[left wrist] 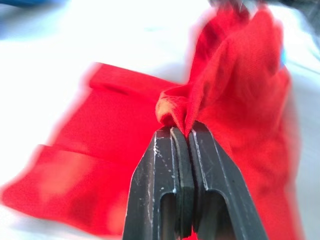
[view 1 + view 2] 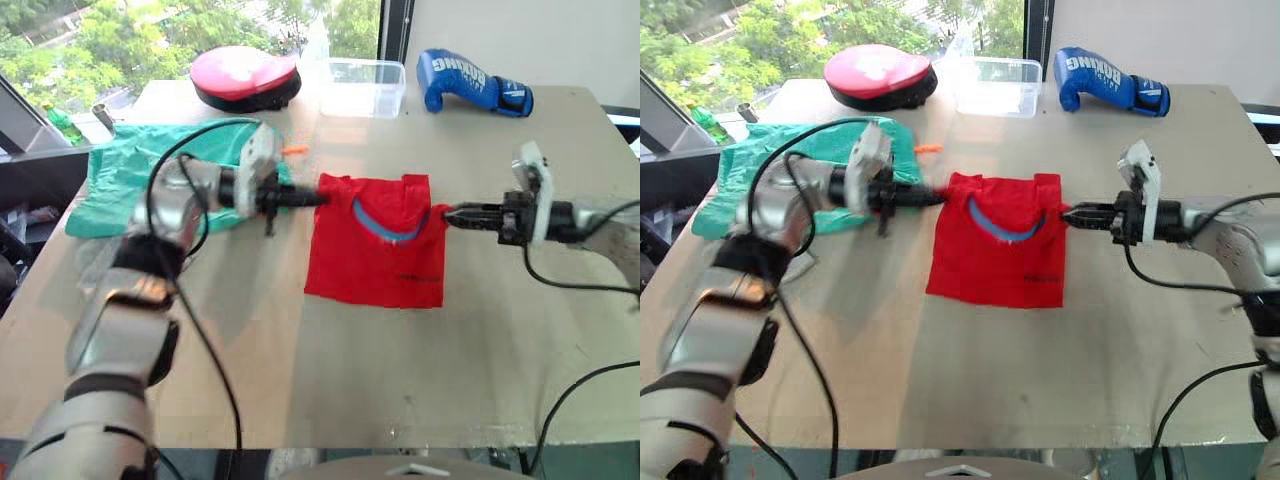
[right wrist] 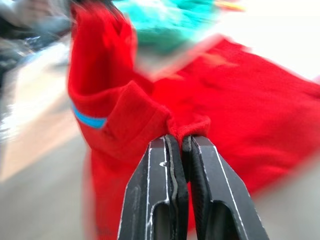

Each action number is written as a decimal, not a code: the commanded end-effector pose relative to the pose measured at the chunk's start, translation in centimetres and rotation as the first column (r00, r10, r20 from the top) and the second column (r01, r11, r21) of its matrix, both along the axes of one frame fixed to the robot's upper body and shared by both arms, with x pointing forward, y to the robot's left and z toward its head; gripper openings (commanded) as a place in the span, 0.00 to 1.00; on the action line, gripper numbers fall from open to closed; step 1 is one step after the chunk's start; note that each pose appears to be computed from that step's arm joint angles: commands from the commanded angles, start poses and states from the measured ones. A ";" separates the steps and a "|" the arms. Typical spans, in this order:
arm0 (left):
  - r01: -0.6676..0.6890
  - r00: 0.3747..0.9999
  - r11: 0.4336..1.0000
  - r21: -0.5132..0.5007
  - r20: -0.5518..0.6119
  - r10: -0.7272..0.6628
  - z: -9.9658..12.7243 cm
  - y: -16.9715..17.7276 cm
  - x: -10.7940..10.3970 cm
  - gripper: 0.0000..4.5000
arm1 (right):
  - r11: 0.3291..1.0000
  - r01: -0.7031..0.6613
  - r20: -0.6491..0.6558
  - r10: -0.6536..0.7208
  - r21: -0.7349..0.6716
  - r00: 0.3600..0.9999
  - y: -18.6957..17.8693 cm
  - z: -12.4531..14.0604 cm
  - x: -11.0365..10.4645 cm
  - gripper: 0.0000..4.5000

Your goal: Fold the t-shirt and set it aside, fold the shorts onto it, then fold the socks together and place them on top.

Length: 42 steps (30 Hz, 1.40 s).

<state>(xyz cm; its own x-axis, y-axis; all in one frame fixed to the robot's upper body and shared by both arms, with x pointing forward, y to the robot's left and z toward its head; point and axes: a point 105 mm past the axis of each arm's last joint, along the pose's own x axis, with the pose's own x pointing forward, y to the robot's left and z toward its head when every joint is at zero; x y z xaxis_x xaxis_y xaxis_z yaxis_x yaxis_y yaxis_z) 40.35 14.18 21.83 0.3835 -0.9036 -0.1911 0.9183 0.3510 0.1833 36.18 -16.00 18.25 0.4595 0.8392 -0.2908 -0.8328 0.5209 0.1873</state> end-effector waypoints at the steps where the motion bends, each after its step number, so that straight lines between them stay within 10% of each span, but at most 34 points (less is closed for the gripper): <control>1: -0.201 0.979 0.979 0.009 0.030 0.201 -0.7 1.6 2.6 0.01 | 0.990 0.130 0.026 -0.129 -0.047 0.991 -1.4 -0.4 3.6 0.00; 10: -0.472 0.880 0.881 0.010 0.063 0.471 -1.7 2.4 5.4 0.01 | 0.926 0.377 0.135 -0.373 -0.010 0.918 -1.6 0.9 9.1 0.00; 21: -0.440 0.883 0.858 -0.265 0.042 0.467 2.9 3.0 5.3 0.01 | 0.956 0.286 0.255 -0.293 0.062 0.922 2.6 5.6 10.0 0.00; 36: -0.756 0.641 0.630 -0.178 -0.011 0.767 -0.1 7.8 6.8 0.01 | 0.867 0.494 0.378 -0.482 0.070 0.791 5.8 5.3 12.1 0.00; 41: -0.803 0.592 0.590 -0.091 0.006 0.806 -2.1 7.5 7.1 0.00 | 0.809 0.586 0.392 -0.551 0.034 0.737 5.2 3.5 12.5 0.41; 42: -0.803 0.591 0.590 -0.086 0.008 0.806 -2.3 7.3 7.1 0.16 | 0.802 0.596 0.395 -0.560 0.038 0.728 5.0 3.5 12.6 0.52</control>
